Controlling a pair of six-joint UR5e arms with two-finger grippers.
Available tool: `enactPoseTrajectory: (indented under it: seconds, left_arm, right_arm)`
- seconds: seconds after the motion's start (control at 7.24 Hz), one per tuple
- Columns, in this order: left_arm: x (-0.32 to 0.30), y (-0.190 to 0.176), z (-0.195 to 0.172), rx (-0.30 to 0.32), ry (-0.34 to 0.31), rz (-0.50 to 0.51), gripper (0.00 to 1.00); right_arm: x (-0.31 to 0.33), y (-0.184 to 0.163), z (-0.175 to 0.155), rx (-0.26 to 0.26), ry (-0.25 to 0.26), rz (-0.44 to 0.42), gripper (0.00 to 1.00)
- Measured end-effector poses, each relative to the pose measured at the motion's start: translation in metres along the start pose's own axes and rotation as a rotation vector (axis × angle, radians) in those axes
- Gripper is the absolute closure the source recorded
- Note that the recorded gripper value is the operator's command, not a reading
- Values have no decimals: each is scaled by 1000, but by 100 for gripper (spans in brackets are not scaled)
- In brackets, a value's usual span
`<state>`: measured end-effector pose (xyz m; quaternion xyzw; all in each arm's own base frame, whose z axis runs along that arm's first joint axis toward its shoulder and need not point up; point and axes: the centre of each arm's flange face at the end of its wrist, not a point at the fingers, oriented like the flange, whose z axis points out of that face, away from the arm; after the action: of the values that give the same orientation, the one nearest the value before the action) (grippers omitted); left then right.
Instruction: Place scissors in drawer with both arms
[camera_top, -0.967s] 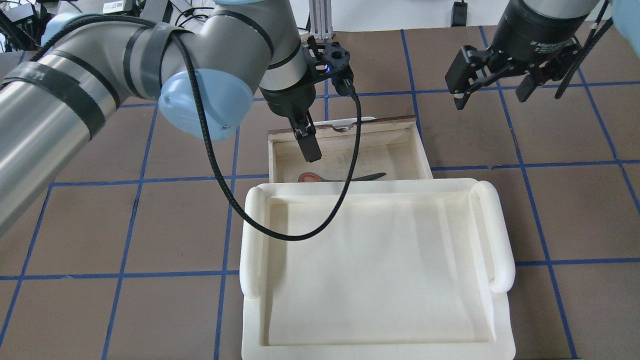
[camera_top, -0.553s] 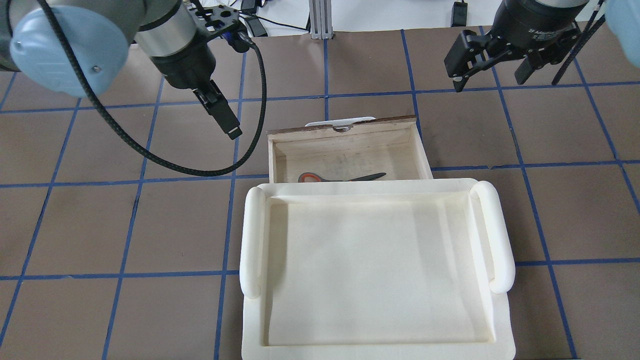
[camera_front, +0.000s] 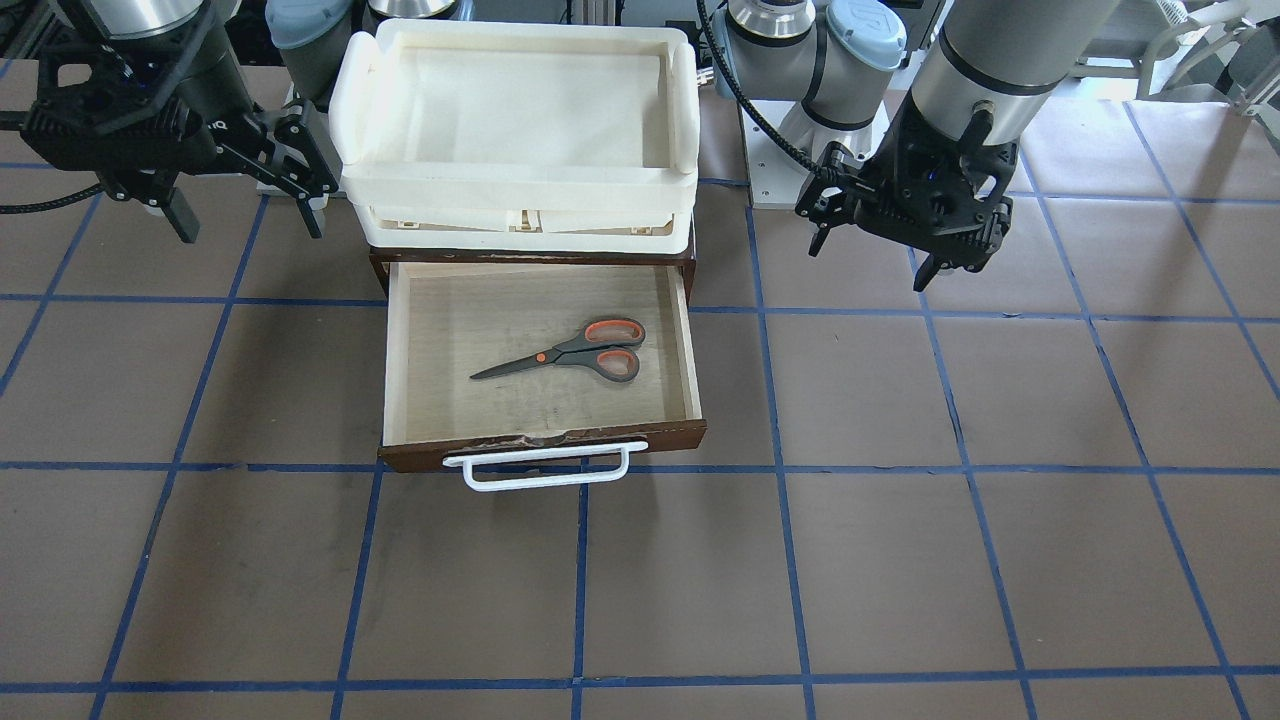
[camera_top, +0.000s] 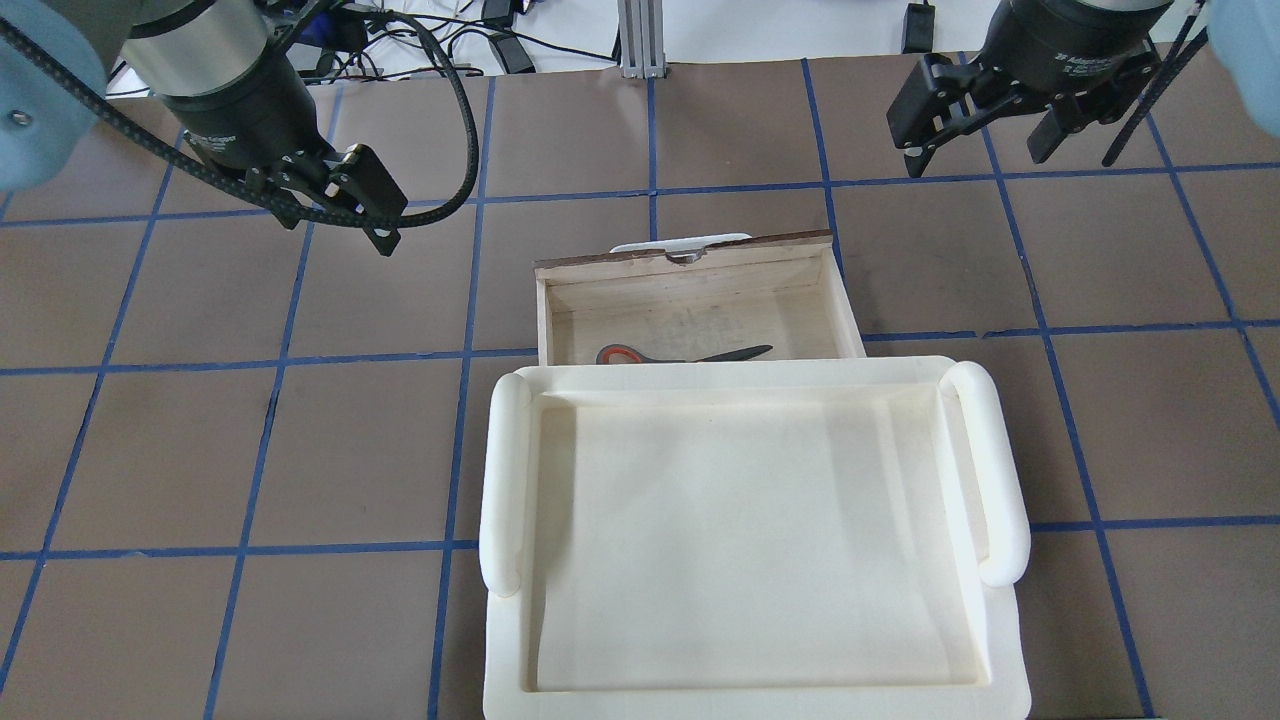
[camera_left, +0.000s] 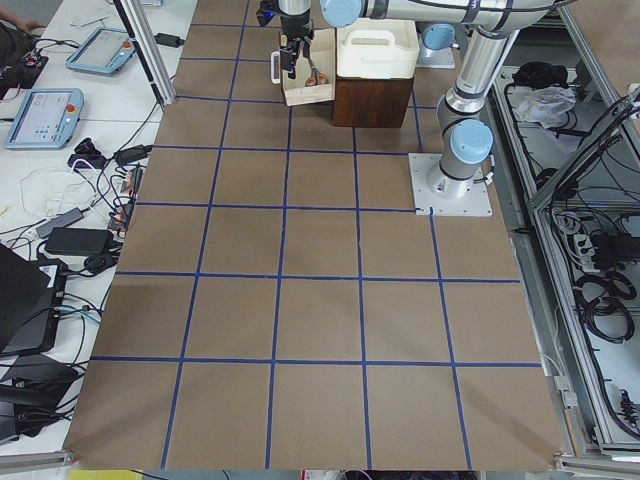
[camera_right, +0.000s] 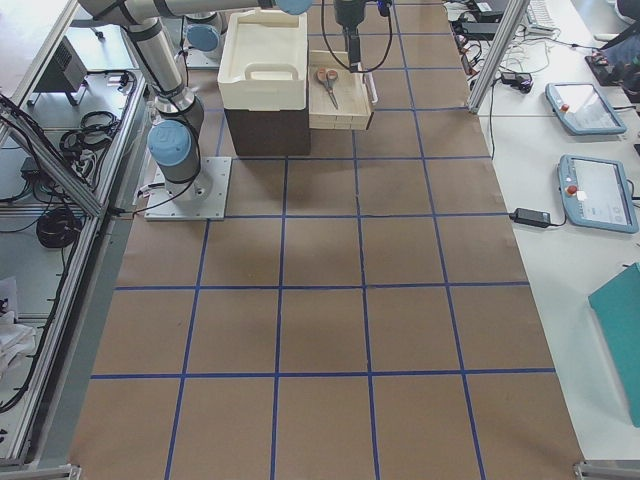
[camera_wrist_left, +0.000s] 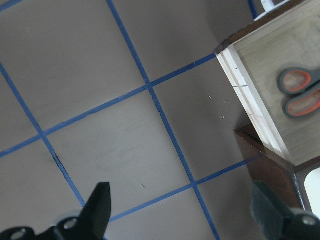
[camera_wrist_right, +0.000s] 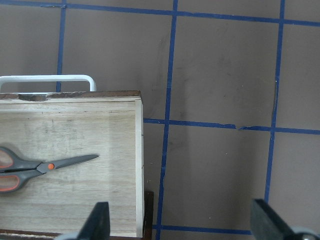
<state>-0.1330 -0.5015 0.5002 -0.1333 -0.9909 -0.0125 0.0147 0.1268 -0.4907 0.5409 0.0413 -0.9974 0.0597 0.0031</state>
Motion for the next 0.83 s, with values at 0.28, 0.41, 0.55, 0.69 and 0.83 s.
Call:
enactPoseTrajectory:
  seconds: [0.28,0.41,0.55,0.69,0.83]
  left_arm:
    - [15,10,-9,17,-6,-190,0]
    - [21,14,-13,25,-7,-249,0]
    - [24,17,-15,30,-6,-278,0]
    - [26,18,-16,32,-6,-288,1]
    - [27,19,-17,32,-6,-289,0]
  right_arm:
    - [0,0,0,-1,-1,1,0]
    - [0,0,0,-2,-1,0,0]
    - [0,0,1,-2,-1,0,0]
    - [0,0,0,-2,-1,0,0]
    - [0,0,0,-2,-1,0,0]
